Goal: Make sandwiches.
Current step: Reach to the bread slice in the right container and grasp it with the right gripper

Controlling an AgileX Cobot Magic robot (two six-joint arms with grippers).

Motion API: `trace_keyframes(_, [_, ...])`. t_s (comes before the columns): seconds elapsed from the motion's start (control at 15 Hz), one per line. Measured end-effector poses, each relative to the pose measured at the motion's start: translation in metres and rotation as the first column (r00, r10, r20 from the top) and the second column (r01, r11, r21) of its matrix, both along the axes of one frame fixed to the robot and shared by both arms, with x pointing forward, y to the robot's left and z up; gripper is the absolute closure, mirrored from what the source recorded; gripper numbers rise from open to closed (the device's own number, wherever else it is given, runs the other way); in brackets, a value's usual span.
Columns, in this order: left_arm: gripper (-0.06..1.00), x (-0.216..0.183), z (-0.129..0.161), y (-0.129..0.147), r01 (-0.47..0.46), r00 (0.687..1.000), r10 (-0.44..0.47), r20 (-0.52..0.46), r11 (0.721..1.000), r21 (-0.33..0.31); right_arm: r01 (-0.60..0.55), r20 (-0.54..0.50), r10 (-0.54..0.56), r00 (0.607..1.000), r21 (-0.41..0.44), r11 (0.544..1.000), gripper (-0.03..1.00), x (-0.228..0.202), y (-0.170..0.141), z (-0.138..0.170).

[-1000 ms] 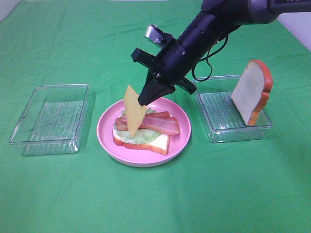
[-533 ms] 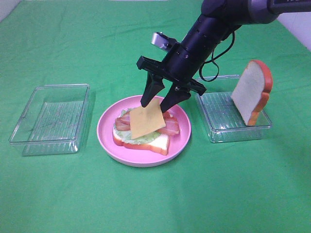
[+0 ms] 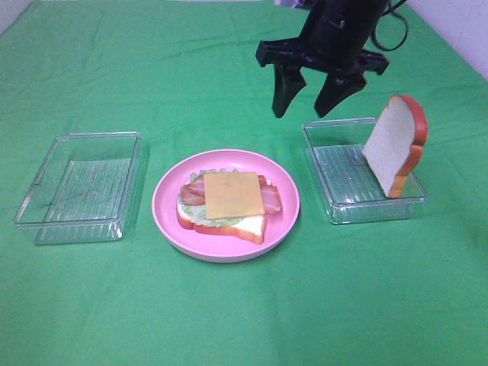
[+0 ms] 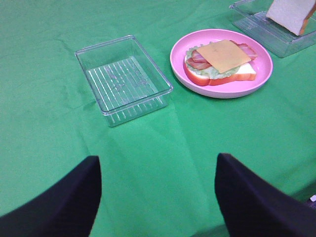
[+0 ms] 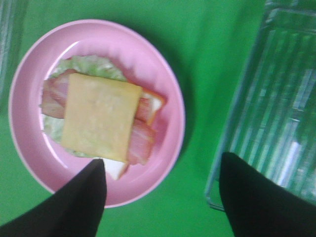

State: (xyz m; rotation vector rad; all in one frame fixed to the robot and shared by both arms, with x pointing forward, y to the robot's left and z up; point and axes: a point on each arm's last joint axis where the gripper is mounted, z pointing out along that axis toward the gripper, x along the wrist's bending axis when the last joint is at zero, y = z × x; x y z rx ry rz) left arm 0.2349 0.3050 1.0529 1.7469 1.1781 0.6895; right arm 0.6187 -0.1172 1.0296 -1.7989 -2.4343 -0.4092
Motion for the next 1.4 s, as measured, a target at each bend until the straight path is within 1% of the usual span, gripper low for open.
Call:
trace_keyframes(0.13, [0.31, 0.0, 0.0, 0.0, 0.0, 1.0, 0.0, 0.0, 1.0, 0.0, 0.03, 0.106, -0.016, 0.994, -0.129, 0.991, 0.34, -0.004, -0.018, 0.025])
trace_keyframes(0.2, [0.31, 0.0, 0.0, 0.0, 0.0, 1.0, 0.0, 0.0, 1.0, 0.0, 0.062, 0.151, -0.031, 0.988, -0.209, 0.976, 0.29, -0.006, -0.028, 0.034])
trace_keyframes(0.33, [0.31, 0.0, 0.0, 0.0, 0.0, 1.0, 0.0, 0.0, 1.0, 0.0, 0.08, 0.164, -0.032, 0.986, -0.294, 0.952, 0.2, -0.007, -0.037, 0.037])
trace_keyframes(0.4, [0.31, 0.0, 0.0, 0.0, 0.0, 1.0, 0.0, 0.0, 1.0, 0.0, 0.08, 0.164, -0.032, 0.986, -0.294, 0.952, 0.2, -0.007, -0.037, 0.037])
trace_keyframes(0.47, [0.31, 0.0, 0.0, 0.0, 0.0, 1.0, 0.0, 0.0, 1.0, 0.0, 0.085, 0.161, -0.033, 0.986, -0.328, 0.941, 0.18, -0.006, -0.042, 0.037])
trace_keyframes(0.6, [0.31, 0.0, 0.0, 0.0, 0.0, 1.0, 0.0, 0.0, 1.0, 0.0, 0.132, 0.144, -0.092, 0.985, -0.301, 0.945, 0.17, -0.001, -0.059, 0.037])
trace_keyframes(0.73, [0.31, 0.0, 0.0, 0.0, 0.0, 1.0, 0.0, 0.0, 1.0, 0.0, 0.212, 0.114, -0.189, 0.975, -0.244, 0.946, 0.17, 0.008, -0.091, 0.036])
trace_keyframes(0.8, [0.31, 0.0, 0.0, 0.0, 0.0, 1.0, 0.0, 0.0, 1.0, 0.0, 0.212, 0.114, -0.189, 0.975, -0.244, 0.946, 0.17, 0.008, -0.091, 0.036])
trace_keyframes(0.93, [0.31, 0.0, 0.0, 0.0, 0.0, 1.0, 0.0, 0.0, 1.0, 0.0, 0.231, 0.072, -0.221, 0.973, -0.199, 0.952, 0.17, 0.015, -0.111, 0.029])
trace_keyframes(1.07, [0.31, 0.0, 0.0, 0.0, 0.0, 1.0, 0.0, 0.0, 1.0, 0.0, 0.237, 0.016, -0.238, 0.971, -0.163, 0.958, 0.17, 0.023, -0.126, 0.014])
trace_keyframes(1.2, [0.31, 0.0, 0.0, 0.0, 0.0, 1.0, 0.0, 0.0, 1.0, 0.0, 0.21, -0.021, -0.216, 0.976, -0.158, 0.965, 0.17, 0.029, -0.125, -0.002])
trace_keyframes(1.33, [0.31, 0.0, 0.0, 0.0, 0.0, 1.0, 0.0, 0.0, 1.0, 0.0, 0.207, -0.053, -0.218, 0.975, -0.157, 0.966, 0.17, 0.033, -0.124, -0.016])
trace_keyframes(1.4, [0.31, 0.0, 0.0, 0.0, 0.0, 1.0, 0.0, 0.0, 1.0, 0.0, 0.202, -0.081, -0.218, 0.973, -0.167, 0.965, 0.17, 0.037, -0.123, -0.03])
